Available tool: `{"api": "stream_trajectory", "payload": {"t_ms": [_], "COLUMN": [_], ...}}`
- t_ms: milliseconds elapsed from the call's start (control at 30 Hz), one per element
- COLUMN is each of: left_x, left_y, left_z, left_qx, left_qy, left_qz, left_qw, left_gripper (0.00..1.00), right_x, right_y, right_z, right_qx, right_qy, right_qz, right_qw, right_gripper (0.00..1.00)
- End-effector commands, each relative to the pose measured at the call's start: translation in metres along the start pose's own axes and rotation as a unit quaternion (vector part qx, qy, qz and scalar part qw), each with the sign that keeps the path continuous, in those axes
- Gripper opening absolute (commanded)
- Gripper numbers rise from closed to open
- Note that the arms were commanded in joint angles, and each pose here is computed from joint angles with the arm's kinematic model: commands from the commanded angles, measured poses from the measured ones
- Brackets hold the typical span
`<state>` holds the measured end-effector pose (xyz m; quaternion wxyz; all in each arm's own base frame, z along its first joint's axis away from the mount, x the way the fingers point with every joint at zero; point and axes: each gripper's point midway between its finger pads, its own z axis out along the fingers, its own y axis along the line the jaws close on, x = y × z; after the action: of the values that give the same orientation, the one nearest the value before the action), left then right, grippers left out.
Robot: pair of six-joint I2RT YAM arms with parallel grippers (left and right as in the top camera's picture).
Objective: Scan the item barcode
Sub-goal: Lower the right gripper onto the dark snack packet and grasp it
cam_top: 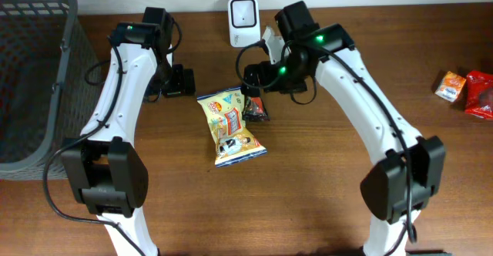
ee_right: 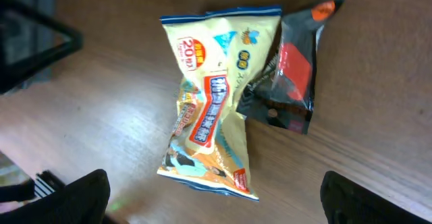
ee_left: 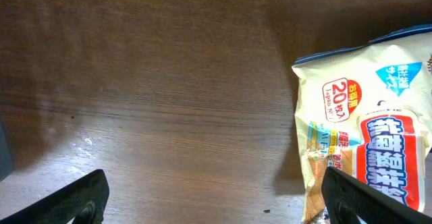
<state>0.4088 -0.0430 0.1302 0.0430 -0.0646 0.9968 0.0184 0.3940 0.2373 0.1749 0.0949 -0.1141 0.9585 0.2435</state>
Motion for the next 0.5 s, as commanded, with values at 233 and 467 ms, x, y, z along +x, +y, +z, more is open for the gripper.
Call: {"api": "stream_trajectory", "payload": {"t_ms": [233,467], "left_x": [0.000,0.000], "left_y": [-0.002,-0.002], "left_z": [-0.001,-0.001], "left_qx": [0.006,0.006], "left_qy": [-0.001,-0.001], "left_qz": [-0.002,-0.002], "left_qw": [1.000,1.000], "left_gripper": [0.99,0.99], "right_x": [0.005,-0.017], "right_y": [0.015,0.012], "right_z": [0.038,0.053], "right_qx": [0.048,0.048], "right_qy": [0.005,-0.029], "right_qz": [0.032,0.021], "right_qw": [0.998,0.998], "right_gripper": [0.54,0.55]}}
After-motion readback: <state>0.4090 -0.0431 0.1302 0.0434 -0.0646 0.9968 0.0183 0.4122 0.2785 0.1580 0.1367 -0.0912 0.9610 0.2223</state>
